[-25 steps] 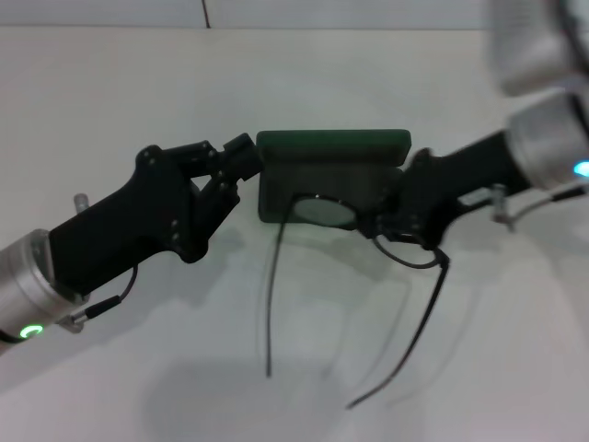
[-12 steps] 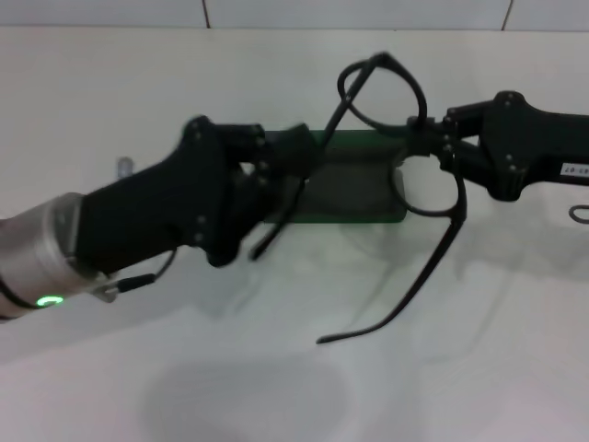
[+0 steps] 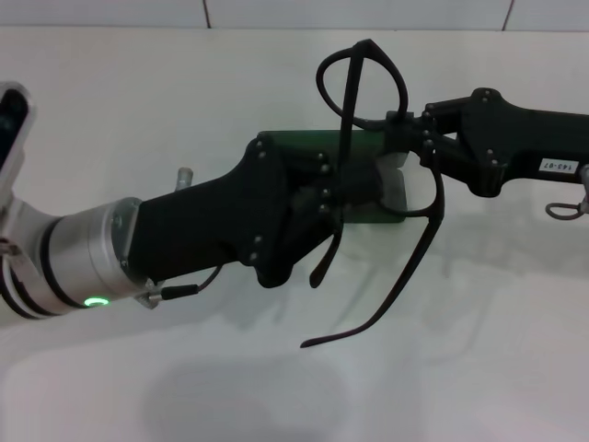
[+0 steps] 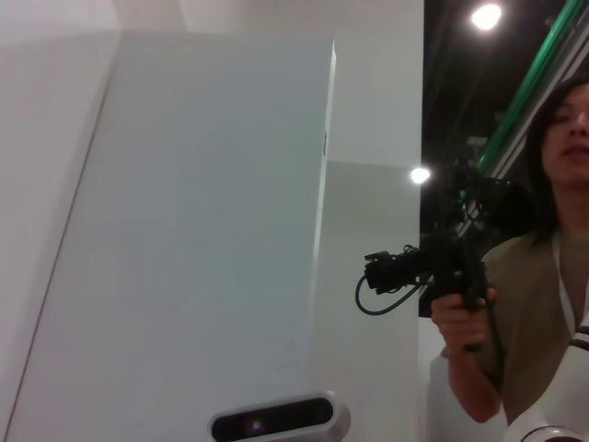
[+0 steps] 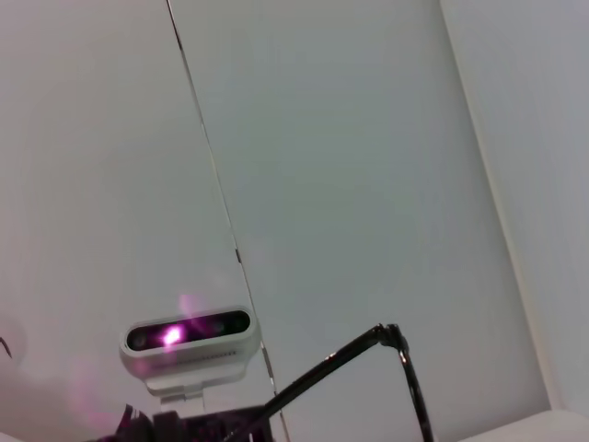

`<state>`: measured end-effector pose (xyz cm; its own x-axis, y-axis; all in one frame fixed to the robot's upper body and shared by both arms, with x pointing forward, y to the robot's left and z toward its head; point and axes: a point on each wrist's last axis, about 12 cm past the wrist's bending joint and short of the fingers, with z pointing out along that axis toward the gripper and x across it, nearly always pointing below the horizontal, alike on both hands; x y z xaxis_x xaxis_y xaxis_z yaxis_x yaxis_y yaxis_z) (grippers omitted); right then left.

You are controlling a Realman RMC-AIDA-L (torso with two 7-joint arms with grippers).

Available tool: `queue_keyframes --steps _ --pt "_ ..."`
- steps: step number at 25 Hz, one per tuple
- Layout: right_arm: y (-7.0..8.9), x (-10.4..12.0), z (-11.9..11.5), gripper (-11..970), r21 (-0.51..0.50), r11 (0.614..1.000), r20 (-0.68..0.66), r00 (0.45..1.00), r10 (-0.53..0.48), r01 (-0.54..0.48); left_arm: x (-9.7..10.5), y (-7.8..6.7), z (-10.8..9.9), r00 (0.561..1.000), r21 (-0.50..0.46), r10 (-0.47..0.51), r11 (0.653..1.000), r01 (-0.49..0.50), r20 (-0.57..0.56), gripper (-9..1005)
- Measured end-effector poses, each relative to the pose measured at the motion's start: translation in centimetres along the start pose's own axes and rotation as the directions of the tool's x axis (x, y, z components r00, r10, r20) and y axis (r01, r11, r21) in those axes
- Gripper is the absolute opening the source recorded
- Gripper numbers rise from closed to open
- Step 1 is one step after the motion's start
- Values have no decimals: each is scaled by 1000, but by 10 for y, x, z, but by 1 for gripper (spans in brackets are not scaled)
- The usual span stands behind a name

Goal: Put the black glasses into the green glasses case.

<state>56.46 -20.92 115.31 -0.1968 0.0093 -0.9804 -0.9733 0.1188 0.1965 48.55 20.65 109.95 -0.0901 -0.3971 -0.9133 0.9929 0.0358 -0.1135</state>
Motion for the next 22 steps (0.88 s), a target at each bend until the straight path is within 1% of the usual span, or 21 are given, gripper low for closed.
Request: queue_keyframes --steps 6,14,22 --pt "5 0 1 70 -41 999 7 1000 1 -1 5 -1 -3 1000 -42 -2 999 2 3 29" --pt "8 0 5 71 -70 998 14 1000 1 0 12 1 -3 999 -83 -25 996 23 -25 28" --pt "8 1 8 70 -84 996 14 1000 12 -10 12 3 -2 999 -83 -28 996 26 -29 27"
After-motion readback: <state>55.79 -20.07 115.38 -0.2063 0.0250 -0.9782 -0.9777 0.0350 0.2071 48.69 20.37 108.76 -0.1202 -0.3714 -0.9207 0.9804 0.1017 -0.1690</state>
